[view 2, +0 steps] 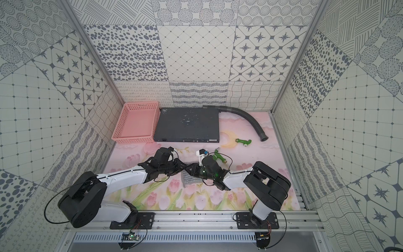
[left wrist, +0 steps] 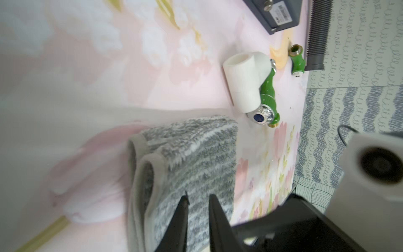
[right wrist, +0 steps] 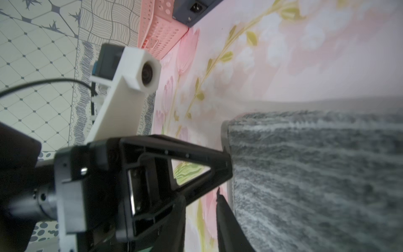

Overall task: Fold the square dishcloth
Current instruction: Smooth out the cleaning item at the center of the board.

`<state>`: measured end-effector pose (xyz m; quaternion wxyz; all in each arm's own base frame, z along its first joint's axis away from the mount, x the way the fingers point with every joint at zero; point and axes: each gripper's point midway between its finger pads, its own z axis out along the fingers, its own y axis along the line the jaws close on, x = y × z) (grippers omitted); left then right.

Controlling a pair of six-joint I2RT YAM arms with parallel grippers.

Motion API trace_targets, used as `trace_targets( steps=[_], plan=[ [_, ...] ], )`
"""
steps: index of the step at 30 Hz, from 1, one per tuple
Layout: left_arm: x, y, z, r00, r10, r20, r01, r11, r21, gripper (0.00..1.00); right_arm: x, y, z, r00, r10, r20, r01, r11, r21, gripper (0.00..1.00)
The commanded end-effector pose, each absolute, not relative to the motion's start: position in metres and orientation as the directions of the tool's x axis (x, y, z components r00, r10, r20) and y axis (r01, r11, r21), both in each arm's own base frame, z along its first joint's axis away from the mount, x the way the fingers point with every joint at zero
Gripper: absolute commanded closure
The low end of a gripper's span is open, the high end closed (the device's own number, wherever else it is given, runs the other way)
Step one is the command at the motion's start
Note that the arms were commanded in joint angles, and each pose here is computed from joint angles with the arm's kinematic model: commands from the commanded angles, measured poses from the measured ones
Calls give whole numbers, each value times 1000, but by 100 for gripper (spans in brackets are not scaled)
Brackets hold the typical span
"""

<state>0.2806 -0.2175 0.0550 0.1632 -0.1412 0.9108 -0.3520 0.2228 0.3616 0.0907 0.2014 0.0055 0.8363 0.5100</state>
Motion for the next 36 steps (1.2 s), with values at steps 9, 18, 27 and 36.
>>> trace_targets(
  steps=[9,18,27,36],
  plan=[
    [306,-207,31,-904,-376,-206,-147,723,-675,82,201,349,49,-934,279,-223,-91,418,904,74],
    [309,-205,28,-902,-385,-195,-160,717,-678,82,193,339,10,-938,325,-118,7,358,934,75],
    [310,-207,36,-899,-390,-198,-153,704,-693,79,193,350,48,-936,290,-201,-92,349,933,70],
    [308,-199,75,-874,-402,-272,-110,710,-695,58,205,341,125,-862,214,-460,-290,537,792,57]
  ],
)
